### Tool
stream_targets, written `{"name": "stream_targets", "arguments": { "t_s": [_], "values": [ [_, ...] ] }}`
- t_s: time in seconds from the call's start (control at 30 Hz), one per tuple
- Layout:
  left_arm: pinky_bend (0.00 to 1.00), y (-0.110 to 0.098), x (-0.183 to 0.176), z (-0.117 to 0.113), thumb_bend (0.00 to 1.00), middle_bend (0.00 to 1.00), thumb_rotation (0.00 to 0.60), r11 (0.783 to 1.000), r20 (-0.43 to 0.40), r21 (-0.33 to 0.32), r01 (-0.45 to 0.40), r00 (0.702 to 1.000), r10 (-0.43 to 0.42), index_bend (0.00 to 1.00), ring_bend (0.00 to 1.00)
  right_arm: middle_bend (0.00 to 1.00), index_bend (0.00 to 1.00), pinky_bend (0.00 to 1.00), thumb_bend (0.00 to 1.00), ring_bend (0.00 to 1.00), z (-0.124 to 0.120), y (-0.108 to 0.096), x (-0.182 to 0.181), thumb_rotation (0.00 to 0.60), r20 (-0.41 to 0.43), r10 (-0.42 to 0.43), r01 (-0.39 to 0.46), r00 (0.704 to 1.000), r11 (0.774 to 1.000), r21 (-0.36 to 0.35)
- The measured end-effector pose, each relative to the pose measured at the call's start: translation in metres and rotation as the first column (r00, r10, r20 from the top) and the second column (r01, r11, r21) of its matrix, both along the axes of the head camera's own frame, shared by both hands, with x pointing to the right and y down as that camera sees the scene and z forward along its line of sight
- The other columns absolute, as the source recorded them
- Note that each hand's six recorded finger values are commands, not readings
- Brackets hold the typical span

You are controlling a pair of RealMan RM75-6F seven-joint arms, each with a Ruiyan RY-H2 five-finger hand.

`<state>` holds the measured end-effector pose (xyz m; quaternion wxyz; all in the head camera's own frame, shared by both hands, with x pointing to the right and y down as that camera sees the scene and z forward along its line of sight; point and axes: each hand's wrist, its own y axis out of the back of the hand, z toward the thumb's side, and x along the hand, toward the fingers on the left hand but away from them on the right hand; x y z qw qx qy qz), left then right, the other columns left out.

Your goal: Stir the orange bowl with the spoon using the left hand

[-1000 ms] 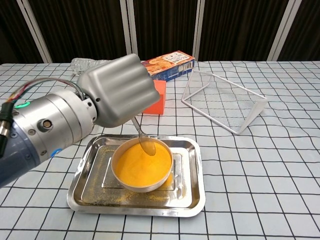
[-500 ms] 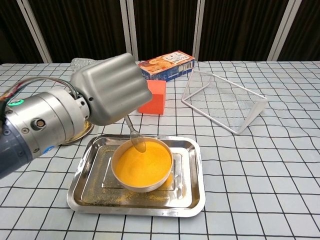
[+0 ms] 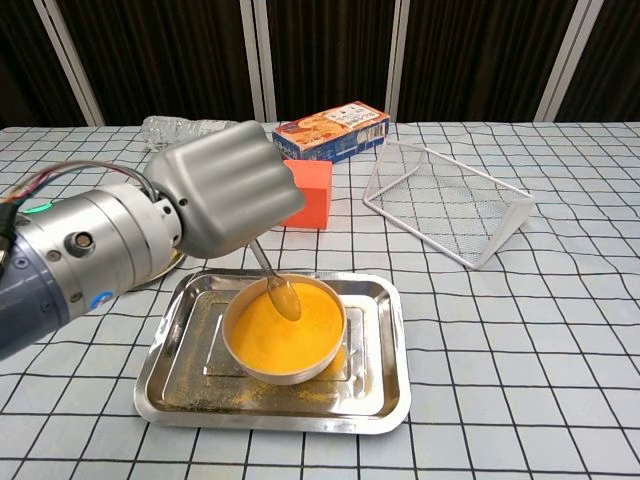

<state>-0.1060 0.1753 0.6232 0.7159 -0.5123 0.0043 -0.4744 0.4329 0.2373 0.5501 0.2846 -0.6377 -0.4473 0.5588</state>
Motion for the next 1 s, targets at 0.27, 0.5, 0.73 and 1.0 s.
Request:
{"name": "stream_targets", "arguments": {
  "t_s": [0.27,0.5,0.73,1.0],
  "values": [
    [1.00,0.013,0.005,-0.003,0.83,1.00,0.600,0.997,-0.033,-0.069,-0.018,0.999,0.016,0.87,0.96,0.00,0.00,0.00,0.36,0.00,0.000,0.000,0.000,0.600,0.001,-0.001,0.001,1.000,1.000,-0.002],
    [1.00,0.019,-0.001,-0.001,0.83,1.00,0.600,0.996,-0.011,-0.080,-0.032,0.999,0.031,0.87,0.96,0.00,0.00,0.00,0.36,0.00,0.000,0.001,-0.001,0.600,-0.001,-0.002,0.002,1.000,1.000,-0.001],
    [1.00,0.016,-0.006,0.002,0.83,1.00,0.600,0.997,0.017,-0.072,-0.036,0.999,0.037,0.87,0.96,0.00,0.00,0.00,0.36,0.00,0.001,0.000,-0.001,0.600,-0.002,-0.002,0.002,1.000,1.000,-0.003],
    [1.00,0.016,0.000,0.010,0.83,1.00,0.600,0.997,0.046,-0.065,-0.034,0.998,0.037,0.87,0.96,0.00,0.00,0.00,0.36,0.00,0.001,0.000,-0.001,0.600,-0.002,0.000,0.000,1.000,1.000,-0.006]
  ]
}}
